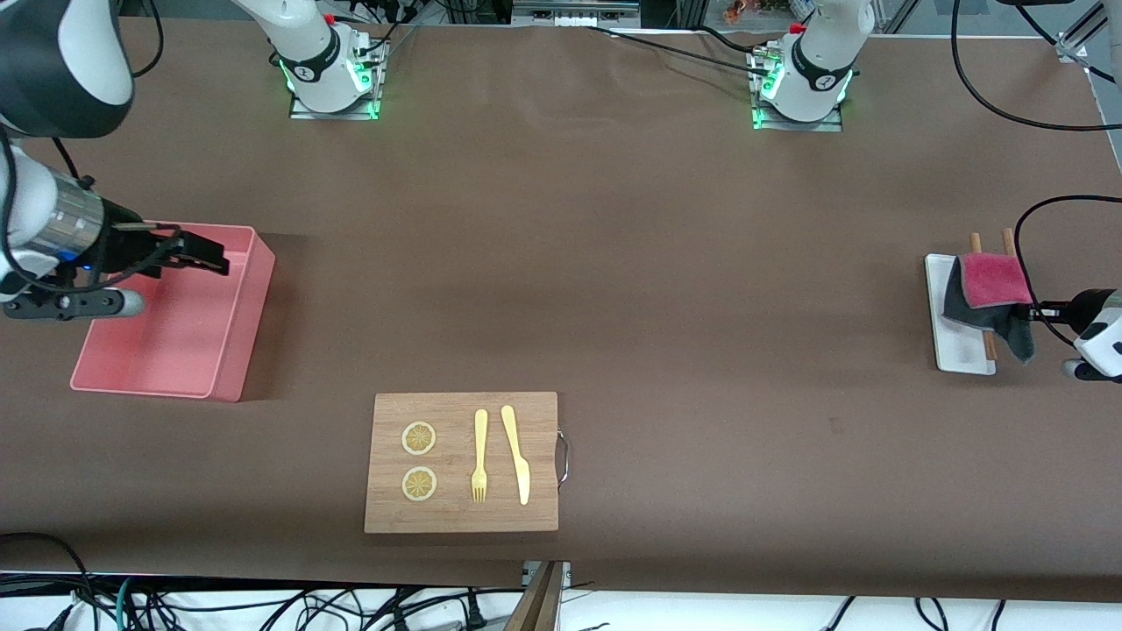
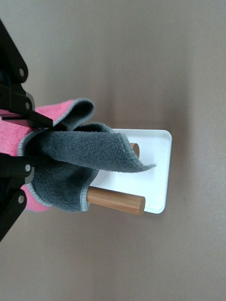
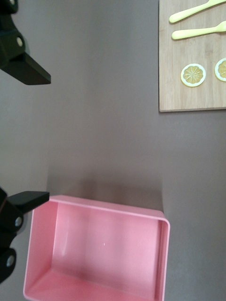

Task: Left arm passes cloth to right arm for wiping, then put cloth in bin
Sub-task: 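Lift the cloth off the holder with the left gripper while the right gripper advances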

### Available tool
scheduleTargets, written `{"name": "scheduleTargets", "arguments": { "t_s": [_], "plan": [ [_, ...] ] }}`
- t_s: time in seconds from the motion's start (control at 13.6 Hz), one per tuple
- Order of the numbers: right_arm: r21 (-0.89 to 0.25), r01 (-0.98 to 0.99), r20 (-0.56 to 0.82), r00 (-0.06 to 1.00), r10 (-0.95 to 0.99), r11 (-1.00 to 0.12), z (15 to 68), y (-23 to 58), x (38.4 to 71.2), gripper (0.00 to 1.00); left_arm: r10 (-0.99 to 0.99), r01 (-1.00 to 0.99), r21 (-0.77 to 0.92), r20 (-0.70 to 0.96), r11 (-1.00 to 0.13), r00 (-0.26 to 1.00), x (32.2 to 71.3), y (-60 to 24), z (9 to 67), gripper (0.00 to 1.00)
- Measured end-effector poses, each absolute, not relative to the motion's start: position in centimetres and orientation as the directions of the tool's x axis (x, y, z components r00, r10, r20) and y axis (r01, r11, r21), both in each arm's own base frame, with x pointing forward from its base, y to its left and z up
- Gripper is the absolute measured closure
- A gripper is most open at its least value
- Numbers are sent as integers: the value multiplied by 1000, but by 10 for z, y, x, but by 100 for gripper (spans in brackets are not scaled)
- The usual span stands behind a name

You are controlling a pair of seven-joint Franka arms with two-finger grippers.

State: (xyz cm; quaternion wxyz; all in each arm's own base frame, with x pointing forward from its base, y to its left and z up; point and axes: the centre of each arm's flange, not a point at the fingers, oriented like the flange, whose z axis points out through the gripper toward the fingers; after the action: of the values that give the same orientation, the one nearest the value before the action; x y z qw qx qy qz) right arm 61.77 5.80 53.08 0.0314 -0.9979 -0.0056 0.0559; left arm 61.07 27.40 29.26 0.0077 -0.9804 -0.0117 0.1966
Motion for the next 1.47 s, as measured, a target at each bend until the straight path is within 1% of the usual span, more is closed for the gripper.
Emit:
{"name": "scheduleTargets", "arguments": {
  "t_s": [0.15, 0.22, 0.29, 0.44, 0.51, 0.59, 0.66, 0.73, 1.1, 1.25, 1.47],
  "plan": [
    [-60, -23, -105, 994, -16, -998, 526, 78, 620, 0, 24, 20, -16, -395, -1000, 918, 610, 273, 293, 71],
    [-57, -39, -102, 994, -33, -998, 523, 90, 621, 0, 23, 19, -14, -397, -1000, 917, 609, 273, 293, 75],
    [-54, -53, -98, 994, -47, -997, 520, 101, 622, 0, 22, 18, -13, -398, -1000, 917, 610, 273, 293, 75],
    [-52, -74, -88, 994, -69, -996, 516, 122, 622, 0, 22, 20, -7, -397, -1000, 918, 610, 272, 294, 78],
    [-56, -85, -88, 993, -80, -995, 513, 130, 623, 0, 22, 22, -3, -393, -1000, 919, 611, 271, 297, 86],
    [-75, -102, -93, 991, -95, -992, 510, 136, 623, 0, 22, 24, -1, -390, -1000, 921, 612, 271, 299, 86],
    [-100, -117, -102, 989, -107, -988, 507, 142, 624, 0, 21, 23, 0, -389, -1000, 921, 612, 271, 299, 93],
    [-116, -133, -111, 987, -120, -984, 504, 145, 625, 0, 20, 22, 0, -389, -1000, 921, 612, 270, 299, 99],
    [-133, -177, -97, 981, -165, -975, 495, 169, 628, 0, 19, 22, 3, -391, -1000, 920, 612, 270, 299, 98],
    [-130, -203, -99, 976, -191, -970, 491, 186, 626, 0, 21, 35, 30, -398, -999, 917, 612, 266, 302, 98],
    [-129, -238, -95, 969, -227, -963, 481, 211, 625, 0, 24, 66, 90, -404, -994, 914, 616, 258, 334, 98]
  ]
}}
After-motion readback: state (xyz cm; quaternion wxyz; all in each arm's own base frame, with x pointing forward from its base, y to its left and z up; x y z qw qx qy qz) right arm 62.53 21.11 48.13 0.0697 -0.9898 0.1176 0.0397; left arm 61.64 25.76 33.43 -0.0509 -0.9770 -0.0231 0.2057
